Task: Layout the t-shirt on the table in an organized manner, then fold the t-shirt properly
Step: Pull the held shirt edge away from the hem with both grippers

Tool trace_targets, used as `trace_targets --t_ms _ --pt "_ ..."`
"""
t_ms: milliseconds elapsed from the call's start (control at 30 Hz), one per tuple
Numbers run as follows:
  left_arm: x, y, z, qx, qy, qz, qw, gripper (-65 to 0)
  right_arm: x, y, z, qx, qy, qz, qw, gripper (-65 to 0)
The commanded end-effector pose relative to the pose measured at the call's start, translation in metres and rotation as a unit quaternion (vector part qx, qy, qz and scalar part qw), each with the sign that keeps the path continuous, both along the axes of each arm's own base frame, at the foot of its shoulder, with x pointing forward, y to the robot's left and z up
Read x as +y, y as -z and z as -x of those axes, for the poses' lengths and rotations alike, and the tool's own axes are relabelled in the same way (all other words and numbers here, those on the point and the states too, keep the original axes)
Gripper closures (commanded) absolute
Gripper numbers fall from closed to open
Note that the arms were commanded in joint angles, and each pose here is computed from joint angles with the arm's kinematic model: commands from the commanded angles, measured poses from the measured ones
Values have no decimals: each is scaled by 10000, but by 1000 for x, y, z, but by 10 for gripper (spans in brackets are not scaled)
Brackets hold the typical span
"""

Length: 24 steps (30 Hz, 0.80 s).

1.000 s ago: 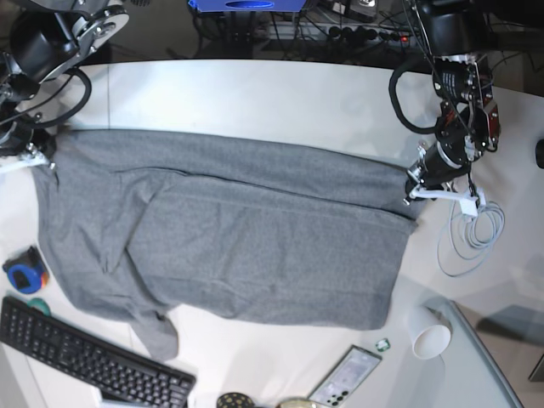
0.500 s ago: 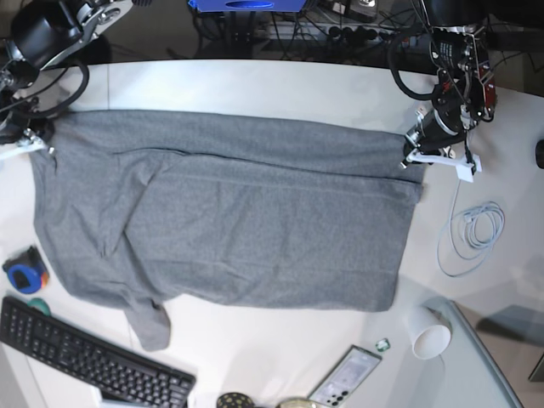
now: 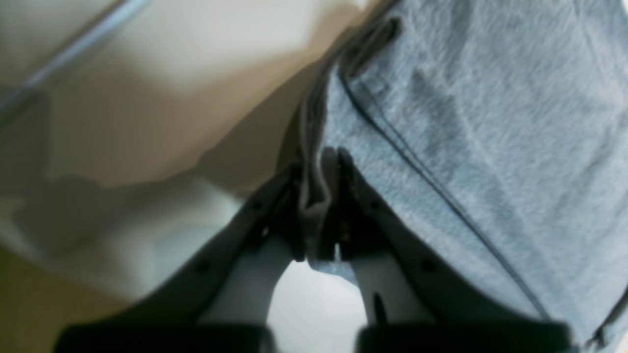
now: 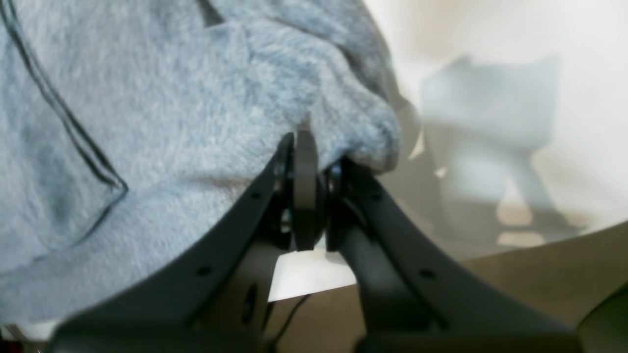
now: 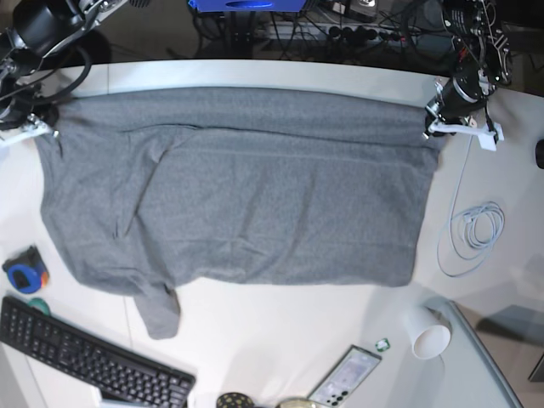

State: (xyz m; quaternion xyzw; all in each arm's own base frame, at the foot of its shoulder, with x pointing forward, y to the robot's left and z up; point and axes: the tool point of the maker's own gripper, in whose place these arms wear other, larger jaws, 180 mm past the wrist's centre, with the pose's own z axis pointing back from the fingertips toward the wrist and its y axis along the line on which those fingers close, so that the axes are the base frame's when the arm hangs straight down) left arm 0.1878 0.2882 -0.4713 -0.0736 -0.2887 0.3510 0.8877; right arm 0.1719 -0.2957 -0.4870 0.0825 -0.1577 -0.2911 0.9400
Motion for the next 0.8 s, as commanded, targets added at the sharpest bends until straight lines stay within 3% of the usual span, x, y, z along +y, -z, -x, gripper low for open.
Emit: trace_targets --t_ms 0,200,767 --pt "10 -10 -6 -152 -34 -186 9997 0 -12 -10 -1 -28 -99 181 9998 0" --pt "5 -5 1 -101 -99 -119 9998 0 -7 -27 7 -139 -122 503 9986 0" --pt "4 -4 13 -4 -49 -155 9999 0 4 -17 17 -15 -103 359 9993 0"
